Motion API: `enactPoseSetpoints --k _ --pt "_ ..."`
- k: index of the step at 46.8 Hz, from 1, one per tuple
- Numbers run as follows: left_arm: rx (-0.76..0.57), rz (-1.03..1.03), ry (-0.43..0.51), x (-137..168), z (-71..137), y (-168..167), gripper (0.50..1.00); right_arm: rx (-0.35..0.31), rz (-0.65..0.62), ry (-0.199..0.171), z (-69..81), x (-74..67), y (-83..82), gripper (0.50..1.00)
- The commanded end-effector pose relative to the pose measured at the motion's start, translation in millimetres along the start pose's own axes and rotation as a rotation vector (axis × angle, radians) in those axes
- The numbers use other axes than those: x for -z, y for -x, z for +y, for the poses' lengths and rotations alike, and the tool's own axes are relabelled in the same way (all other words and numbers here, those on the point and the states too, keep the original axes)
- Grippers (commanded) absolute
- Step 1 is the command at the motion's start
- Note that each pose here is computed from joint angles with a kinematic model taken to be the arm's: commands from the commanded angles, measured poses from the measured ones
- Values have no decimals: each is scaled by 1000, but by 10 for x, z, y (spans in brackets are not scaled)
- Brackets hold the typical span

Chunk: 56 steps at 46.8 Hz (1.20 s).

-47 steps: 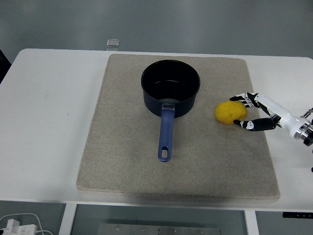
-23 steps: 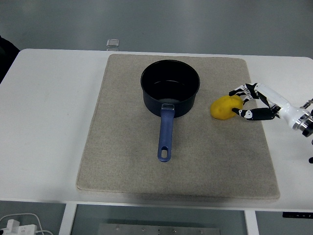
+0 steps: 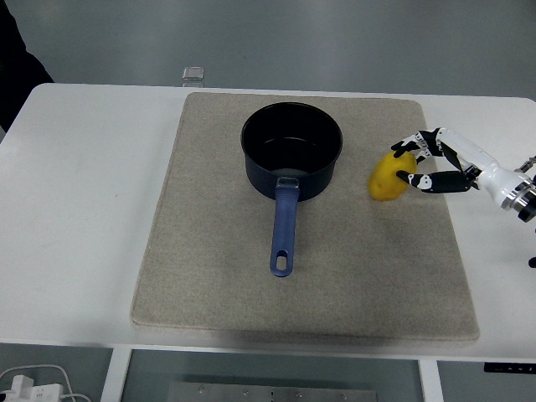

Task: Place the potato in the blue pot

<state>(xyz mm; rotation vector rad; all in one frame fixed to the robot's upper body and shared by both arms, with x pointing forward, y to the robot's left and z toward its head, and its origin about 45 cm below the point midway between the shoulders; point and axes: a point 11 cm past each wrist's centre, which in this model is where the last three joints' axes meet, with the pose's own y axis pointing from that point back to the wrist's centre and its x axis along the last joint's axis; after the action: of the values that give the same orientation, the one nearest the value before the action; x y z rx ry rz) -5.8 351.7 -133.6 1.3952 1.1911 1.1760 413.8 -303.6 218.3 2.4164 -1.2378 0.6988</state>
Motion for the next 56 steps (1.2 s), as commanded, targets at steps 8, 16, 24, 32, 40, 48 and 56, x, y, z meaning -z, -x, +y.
enactPoseSetpoints --k 8,16,24,32,40,48,56 --pt "-1 0 -1 7 -1 -4 996 -16 1 -7 14 44 -96 500" --pt "2 -1 1 -3 0 6 996 -22 4 -5 29 42 -126 500" --pt "0 0 0 -3 0 0 996 -30 19 -24 -28 130 -198 500" --pt "2 -1 1 -3 0 6 996 -45 7 -41 -76 206 -268 500" --pt "2 -1 1 -3 0 6 996 -62 -7 -57 -112 287 -360 500" --pt "2 -1 1 -3 0 6 996 -75 -16 -72 -144 354 -425 500" --pt "2 -1 1 -3 0 6 996 -83 -18 -85 -176 410 -464 500"
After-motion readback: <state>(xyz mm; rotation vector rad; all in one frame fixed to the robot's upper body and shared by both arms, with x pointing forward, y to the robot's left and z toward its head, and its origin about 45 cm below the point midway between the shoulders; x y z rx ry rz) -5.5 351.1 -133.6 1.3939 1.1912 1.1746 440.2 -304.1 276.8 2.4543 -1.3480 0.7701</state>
